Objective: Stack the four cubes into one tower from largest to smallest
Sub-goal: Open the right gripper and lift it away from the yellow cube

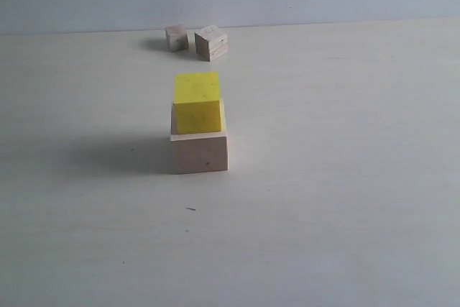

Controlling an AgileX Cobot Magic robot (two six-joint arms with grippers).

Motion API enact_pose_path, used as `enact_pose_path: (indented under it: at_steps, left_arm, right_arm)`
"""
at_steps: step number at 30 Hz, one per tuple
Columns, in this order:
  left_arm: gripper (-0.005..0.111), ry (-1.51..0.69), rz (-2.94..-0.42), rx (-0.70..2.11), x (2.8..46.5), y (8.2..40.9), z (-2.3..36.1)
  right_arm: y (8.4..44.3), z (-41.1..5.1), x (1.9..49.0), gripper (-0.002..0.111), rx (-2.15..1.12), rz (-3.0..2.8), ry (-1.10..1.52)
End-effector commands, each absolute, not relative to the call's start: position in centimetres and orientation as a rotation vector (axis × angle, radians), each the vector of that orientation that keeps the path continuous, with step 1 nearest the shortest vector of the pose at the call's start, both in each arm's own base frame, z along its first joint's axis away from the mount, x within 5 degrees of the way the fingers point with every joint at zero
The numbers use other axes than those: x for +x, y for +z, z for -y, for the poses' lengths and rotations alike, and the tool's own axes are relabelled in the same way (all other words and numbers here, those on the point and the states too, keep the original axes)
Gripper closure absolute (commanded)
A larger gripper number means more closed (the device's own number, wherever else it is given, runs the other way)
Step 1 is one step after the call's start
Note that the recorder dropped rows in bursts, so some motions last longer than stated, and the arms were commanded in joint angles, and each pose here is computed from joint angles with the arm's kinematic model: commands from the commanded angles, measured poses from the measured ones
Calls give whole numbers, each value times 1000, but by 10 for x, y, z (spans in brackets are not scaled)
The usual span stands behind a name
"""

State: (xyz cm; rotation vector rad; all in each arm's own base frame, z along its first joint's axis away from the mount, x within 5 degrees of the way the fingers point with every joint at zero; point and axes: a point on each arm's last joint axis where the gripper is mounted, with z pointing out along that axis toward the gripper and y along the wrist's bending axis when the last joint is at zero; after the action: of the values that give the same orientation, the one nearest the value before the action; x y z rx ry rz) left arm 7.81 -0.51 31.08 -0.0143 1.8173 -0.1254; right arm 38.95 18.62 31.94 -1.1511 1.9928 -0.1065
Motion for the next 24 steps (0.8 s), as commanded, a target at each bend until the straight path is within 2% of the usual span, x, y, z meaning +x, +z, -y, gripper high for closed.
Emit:
enact_pose_path:
  at_steps: [1,4,8,13,18,24]
  left_arm:
    - [107,-137,-1808,-14,78,310,6]
    - [107,-137,-1808,-14,78,310,6]
    - [107,-138,-1806,-14,78,310,6]
    - [107,-139,-1788,-5,78,312,6]
    - [107,-125,-1785,9,78,312,6]
    - [107,-102,-1772,42,78,313,6]
  right_arm:
    - [319,-161,414,94,-953,-1969,-178]
    - [302,-139,434,92,-851,-2007,-175]
    - [266,-122,460,78,-742,-2041,-132]
    - [231,-126,481,66,-673,-1983,-91]
    - [201,-133,506,60,-607,-1963,-51]
    - [190,-140,530,45,-511,-1957,17]
